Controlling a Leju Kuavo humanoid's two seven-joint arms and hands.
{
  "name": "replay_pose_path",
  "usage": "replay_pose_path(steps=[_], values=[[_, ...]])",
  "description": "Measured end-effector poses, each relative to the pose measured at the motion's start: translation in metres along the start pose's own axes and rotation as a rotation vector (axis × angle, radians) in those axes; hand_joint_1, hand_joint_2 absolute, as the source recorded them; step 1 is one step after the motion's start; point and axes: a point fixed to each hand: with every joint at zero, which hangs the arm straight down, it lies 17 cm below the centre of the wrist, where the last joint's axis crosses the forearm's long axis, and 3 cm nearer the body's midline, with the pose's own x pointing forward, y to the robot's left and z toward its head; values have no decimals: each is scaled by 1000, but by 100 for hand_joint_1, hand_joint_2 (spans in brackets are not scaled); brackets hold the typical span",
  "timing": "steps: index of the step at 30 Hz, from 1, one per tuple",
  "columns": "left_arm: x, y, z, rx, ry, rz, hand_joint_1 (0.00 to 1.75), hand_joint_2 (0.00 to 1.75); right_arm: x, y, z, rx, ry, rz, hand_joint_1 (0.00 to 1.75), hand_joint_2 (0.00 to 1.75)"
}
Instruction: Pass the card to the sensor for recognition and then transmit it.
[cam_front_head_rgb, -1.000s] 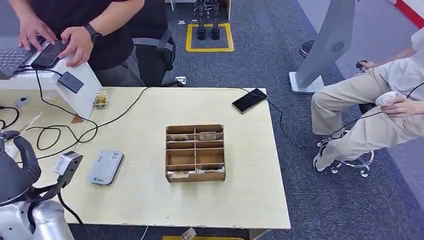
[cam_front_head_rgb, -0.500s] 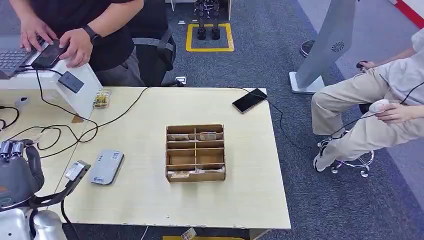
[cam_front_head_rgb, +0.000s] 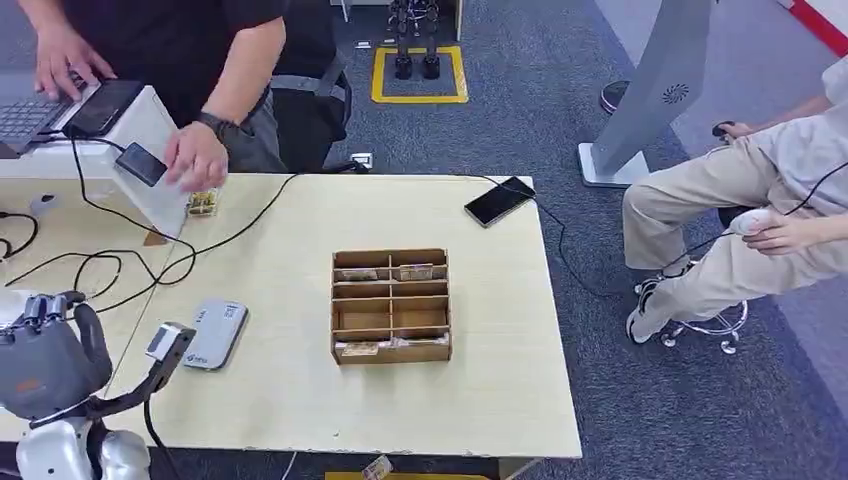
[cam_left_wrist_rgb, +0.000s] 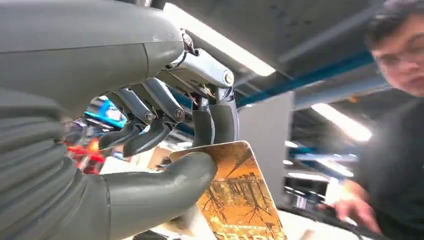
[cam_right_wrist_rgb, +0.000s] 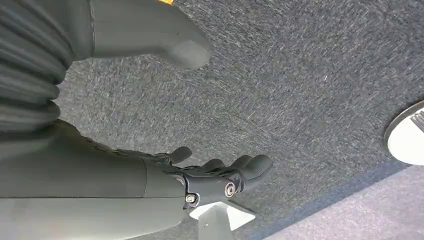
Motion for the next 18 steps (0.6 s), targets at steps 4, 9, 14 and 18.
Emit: replay_pose_path(steps=[4,9,14,18], values=[[4,-8,8,-30,26,23,175,175,-1,-1,0,-2,2,0,0,175],[15,-16,16,-58,15,47,175,175,-1,-1,0,-3,3,-2,0,175],[21,-19,20,-71,1,58,175,175,-1,-1,0,-4,5,-3,0,175],[24,-24,23,-87,16,68,175,175,-1,-1,0,-4,3,-3,0,175]])
